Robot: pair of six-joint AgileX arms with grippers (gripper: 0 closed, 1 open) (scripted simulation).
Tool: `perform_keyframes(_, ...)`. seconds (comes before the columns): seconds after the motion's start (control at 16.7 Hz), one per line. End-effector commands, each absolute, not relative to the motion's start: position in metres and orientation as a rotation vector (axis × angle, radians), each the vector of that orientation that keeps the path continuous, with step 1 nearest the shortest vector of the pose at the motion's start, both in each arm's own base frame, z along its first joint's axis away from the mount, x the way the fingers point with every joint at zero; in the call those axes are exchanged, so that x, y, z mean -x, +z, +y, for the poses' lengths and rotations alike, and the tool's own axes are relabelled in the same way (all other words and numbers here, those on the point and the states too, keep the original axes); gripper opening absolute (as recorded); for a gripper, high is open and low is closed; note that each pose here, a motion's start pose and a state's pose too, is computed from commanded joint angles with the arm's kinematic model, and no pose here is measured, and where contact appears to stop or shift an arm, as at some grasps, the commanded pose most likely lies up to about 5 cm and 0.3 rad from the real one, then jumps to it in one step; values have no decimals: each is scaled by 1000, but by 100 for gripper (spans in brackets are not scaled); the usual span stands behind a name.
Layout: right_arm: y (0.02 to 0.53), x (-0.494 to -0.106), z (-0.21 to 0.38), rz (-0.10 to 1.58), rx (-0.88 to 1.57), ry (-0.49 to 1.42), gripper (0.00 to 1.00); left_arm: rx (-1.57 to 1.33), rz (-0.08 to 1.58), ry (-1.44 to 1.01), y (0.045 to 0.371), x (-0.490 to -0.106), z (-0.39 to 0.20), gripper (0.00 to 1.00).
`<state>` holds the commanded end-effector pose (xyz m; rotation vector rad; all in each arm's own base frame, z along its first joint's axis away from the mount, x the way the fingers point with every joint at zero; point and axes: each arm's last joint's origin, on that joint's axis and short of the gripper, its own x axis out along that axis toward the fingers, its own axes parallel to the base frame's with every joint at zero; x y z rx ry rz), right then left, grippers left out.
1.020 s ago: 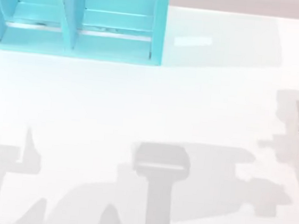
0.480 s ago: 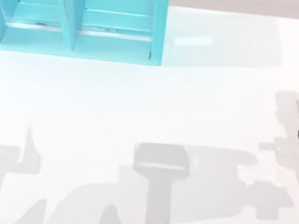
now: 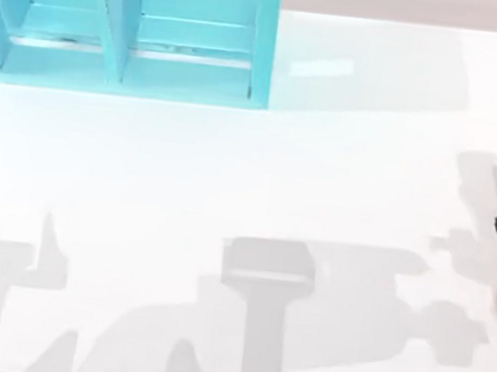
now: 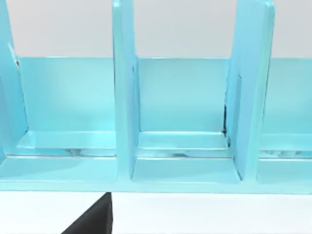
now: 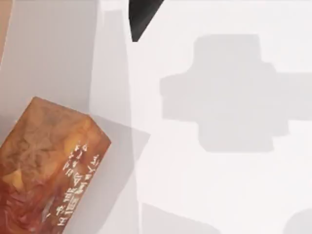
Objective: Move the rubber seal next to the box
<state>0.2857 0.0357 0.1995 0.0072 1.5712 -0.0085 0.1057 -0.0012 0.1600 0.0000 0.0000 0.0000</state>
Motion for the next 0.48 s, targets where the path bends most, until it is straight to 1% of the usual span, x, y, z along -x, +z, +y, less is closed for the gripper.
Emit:
perform_keyframes(0.12,200,-286,36,1571,-7,-8,98,0,0,0,160,-106,-1,100)
perform_keyframes(0.18,200,-286,36,1571,-7,-8,100,0,0,0,160,-106,-1,100)
perform_keyframes(0.48,200,-286,36,1571,-7,-8,100,0,0,0,160,-106,-1,100)
